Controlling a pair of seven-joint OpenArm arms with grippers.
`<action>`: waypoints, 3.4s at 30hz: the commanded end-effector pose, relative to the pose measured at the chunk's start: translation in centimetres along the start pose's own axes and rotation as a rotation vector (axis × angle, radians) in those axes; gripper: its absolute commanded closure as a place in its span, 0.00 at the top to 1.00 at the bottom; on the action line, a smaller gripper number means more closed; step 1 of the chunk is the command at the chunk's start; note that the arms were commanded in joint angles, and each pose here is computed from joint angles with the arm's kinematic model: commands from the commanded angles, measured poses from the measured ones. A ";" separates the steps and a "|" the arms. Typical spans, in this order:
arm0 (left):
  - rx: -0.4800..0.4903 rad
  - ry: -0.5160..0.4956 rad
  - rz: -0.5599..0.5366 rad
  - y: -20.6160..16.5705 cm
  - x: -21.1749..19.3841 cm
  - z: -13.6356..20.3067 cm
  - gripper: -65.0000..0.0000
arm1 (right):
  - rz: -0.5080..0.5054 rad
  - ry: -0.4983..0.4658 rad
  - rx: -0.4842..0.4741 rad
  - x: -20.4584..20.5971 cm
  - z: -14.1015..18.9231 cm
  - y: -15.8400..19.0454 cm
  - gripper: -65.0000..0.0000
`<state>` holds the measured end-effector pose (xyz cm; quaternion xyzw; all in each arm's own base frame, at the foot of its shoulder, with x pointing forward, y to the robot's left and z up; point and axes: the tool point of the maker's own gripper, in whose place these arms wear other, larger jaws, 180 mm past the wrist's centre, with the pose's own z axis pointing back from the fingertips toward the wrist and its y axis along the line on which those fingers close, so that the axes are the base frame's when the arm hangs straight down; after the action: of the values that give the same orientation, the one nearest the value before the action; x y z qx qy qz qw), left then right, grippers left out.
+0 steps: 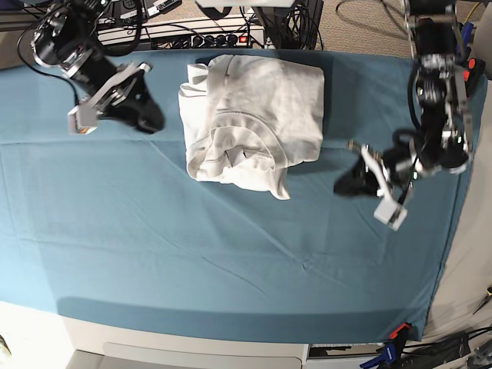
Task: Fold the T-shirt properly
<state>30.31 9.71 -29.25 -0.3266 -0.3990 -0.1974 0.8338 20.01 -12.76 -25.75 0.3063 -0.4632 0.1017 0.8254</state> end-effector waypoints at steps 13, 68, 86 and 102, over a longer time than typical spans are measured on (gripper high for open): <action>-0.301 -0.054 0.055 -8.5 -1.5 -2.0 0.00 | -0.062 0.082 0.226 -3.8 -4.3 8.5 0.00; 0.097 0.012 -0.019 7.4 4.5 -3.8 0.00 | 0.145 0.123 -0.048 -1.8 -0.9 3.0 0.00; 0.159 0.040 0.299 8.8 -7.7 13.7 0.00 | 0.109 0.293 -0.655 -3.5 16.2 -6.9 0.00; 0.014 0.332 0.587 -4.9 -23.0 17.9 0.00 | -0.126 0.424 -0.464 -10.8 14.8 -5.5 0.00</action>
<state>3.85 20.21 -37.78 -0.3829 -0.1416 0.0076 0.9129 6.20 -24.45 -31.89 0.1174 -0.2693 -0.0052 0.9559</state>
